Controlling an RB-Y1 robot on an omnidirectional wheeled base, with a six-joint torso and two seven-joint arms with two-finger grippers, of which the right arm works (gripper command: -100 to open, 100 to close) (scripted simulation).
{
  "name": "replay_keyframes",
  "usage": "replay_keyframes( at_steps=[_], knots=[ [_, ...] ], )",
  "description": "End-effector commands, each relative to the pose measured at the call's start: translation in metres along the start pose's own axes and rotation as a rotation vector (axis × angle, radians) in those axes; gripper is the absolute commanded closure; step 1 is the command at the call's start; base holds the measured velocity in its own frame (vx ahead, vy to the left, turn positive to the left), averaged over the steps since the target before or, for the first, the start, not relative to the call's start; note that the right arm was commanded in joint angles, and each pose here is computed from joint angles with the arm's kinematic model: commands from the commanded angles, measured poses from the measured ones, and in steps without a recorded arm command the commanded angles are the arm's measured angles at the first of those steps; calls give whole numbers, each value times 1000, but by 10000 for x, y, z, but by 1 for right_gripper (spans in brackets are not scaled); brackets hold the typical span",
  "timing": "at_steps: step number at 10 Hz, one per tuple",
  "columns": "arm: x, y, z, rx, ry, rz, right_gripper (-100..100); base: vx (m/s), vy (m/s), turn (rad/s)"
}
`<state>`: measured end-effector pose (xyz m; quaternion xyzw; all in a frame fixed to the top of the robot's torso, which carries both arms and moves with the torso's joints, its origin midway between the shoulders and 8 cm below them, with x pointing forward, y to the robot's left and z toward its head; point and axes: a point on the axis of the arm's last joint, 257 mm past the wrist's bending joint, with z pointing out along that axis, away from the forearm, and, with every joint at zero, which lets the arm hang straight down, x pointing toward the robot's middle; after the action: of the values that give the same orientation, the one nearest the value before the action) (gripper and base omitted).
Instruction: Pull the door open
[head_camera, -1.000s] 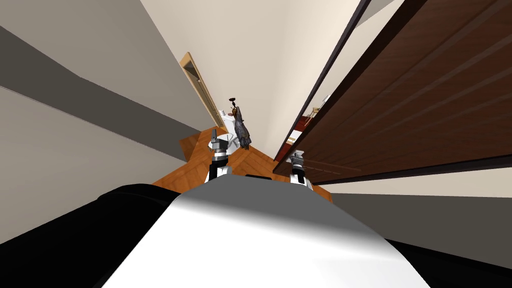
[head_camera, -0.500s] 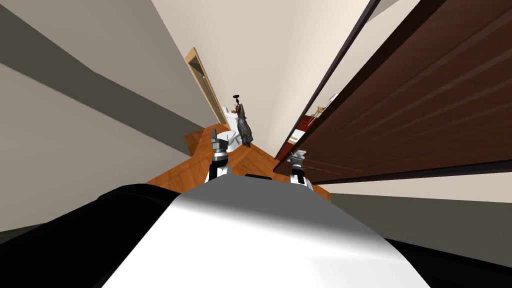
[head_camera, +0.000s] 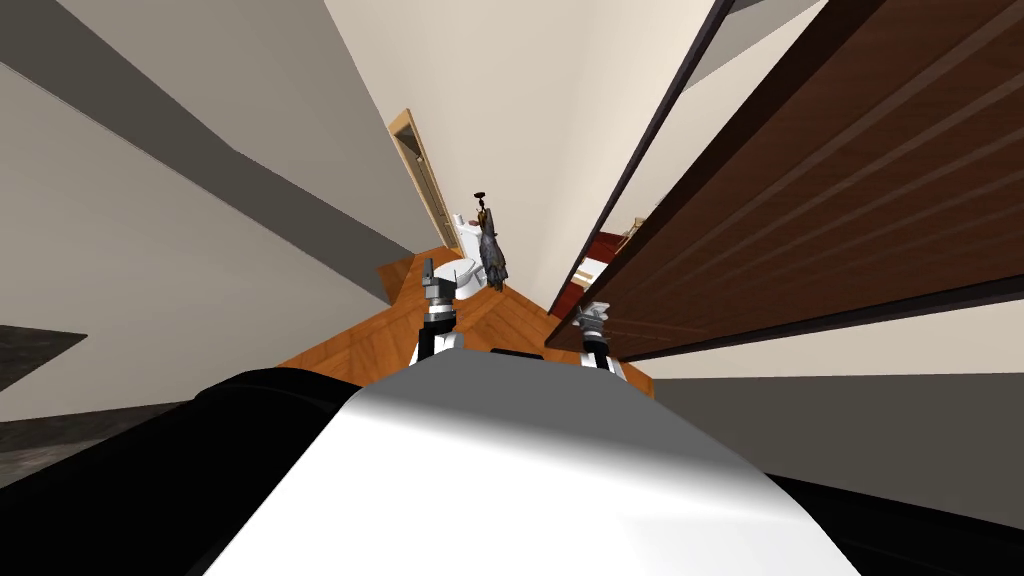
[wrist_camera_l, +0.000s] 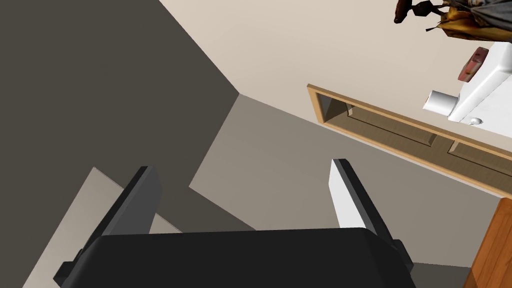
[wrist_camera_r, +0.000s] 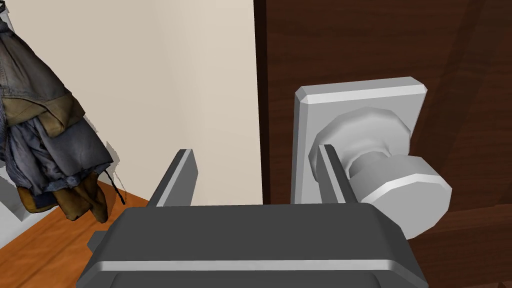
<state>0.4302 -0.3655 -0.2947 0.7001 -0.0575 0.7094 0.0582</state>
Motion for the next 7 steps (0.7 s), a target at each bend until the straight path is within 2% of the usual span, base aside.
replay_keyframes(
  at_steps=[1, 2, 3, 5, 6, 7],
  knots=[
    [-9, 88, -28, -5, -11, -2, -100, -177, -59, 44],
    [0, -16, -12, 6, -4, 4, -100, -86, -4, 51],
    [-16, 167, -53, -3, 0, 3, -100, -44, -74, 188],
    [-15, 240, -66, -9, 2, 1, -100, -28, -97, 91],
    [-44, 84, -74, 9, -1, 14, -100, -1, -16, 42],
    [-44, 84, -74, 9, -1, 14, 100, -4, 16, -16]
  ],
)
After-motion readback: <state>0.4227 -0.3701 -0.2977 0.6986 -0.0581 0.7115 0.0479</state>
